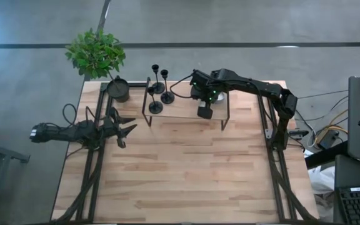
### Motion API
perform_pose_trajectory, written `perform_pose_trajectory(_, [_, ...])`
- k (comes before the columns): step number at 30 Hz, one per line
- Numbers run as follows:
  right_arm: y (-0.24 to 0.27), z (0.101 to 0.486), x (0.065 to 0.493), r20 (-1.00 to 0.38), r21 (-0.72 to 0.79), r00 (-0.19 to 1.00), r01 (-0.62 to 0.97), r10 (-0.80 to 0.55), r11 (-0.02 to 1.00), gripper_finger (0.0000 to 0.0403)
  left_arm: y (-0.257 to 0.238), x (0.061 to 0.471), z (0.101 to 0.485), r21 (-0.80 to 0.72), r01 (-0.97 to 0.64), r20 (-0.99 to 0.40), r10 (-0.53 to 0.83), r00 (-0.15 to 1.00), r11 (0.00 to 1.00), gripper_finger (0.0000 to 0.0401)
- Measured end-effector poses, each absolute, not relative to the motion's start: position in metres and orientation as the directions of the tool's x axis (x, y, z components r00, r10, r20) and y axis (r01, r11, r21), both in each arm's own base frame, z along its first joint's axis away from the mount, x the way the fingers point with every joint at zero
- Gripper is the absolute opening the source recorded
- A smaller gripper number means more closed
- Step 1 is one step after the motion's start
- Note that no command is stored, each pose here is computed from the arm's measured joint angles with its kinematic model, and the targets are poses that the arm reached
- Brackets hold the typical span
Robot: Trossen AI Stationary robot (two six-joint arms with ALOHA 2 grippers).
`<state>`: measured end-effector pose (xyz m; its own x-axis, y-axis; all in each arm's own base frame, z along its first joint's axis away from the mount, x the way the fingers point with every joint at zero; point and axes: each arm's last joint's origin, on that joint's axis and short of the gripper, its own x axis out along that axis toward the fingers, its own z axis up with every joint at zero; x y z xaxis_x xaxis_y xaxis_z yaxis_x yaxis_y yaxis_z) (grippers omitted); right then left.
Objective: Pick & Place candle stick holders
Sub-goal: Return to Home Position
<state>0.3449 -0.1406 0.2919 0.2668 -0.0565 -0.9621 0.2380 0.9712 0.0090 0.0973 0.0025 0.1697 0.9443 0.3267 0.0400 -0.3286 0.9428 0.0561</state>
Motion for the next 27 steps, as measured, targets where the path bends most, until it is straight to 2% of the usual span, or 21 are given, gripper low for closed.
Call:
perform_pose_trajectory(16, [-0.140, 0.297, 0.344, -0.959, 0.012, 0.278, 0.253, -0.061, 0.967, 0.0366, 0.003, 0.097, 0.170, 0.056, -0.329, 0.040, 0.327, 0.944, 0.943, 0.0142])
perform_pose_trajectory(27, [-0.134, 0.326, 0.328, -0.930, 0.009, 0.356, 0.273, -0.093, 0.962, 0.0366, 0.003, 0.097, 0.170, 0.056, -0.329, 0.040, 0.327, 0.944, 0.943, 0.0142])
